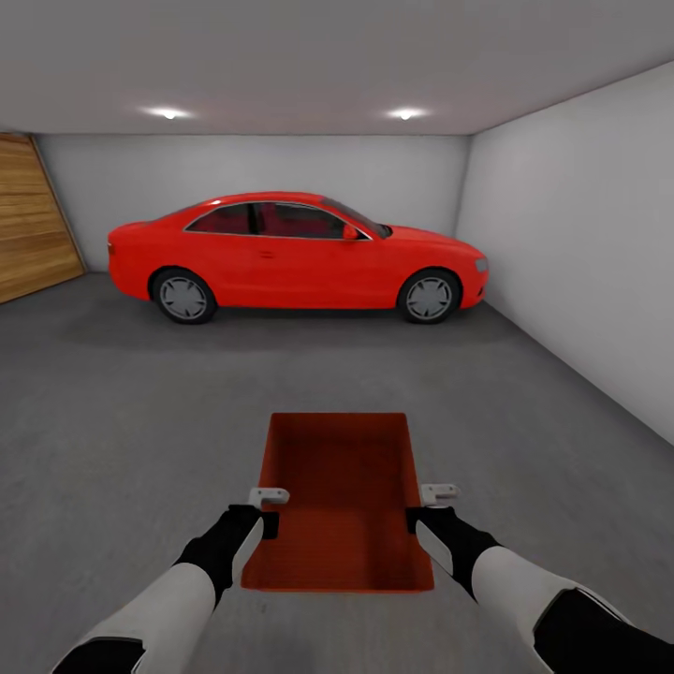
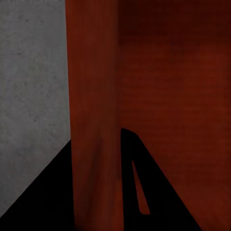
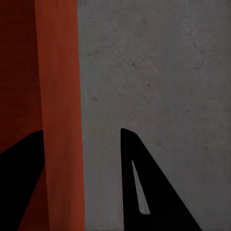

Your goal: Move the two storage containers from the living room to the garage. In the garage, place one container on the floor and stack the other container on top of it (either order is fine).

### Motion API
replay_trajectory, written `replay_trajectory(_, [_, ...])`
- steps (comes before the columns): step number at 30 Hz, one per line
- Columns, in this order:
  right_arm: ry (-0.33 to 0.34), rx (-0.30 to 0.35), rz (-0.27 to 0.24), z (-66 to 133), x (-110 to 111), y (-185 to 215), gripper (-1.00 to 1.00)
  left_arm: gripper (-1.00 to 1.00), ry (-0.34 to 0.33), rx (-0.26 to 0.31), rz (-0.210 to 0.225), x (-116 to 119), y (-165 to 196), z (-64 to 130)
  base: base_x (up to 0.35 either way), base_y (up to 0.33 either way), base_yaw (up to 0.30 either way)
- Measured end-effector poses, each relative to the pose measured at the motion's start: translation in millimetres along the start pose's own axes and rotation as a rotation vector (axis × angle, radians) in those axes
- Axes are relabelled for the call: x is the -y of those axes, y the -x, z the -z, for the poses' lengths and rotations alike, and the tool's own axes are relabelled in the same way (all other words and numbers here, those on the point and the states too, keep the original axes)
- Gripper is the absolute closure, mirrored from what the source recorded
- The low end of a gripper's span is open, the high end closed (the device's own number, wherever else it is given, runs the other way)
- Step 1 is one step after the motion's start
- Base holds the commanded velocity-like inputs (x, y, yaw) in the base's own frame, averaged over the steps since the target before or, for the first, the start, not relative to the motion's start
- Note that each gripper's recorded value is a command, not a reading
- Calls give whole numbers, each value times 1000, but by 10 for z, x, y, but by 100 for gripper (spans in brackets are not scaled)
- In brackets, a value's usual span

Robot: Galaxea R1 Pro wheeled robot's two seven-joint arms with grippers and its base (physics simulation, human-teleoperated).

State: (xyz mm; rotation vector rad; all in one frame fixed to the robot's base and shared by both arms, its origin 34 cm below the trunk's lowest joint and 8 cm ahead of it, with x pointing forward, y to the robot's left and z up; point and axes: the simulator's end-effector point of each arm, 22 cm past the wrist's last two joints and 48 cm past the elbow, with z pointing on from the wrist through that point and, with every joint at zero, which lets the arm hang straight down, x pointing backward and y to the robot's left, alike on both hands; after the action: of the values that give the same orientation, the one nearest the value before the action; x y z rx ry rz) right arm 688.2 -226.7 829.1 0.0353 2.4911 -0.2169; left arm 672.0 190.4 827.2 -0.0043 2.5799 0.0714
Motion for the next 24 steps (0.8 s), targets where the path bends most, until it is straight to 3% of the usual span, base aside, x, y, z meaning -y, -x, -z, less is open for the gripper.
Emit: replay_trajectory(24, [0,-2,-1,0,-3,-7,100,100,0,-2,0,-3,-3,-1,322,0,0])
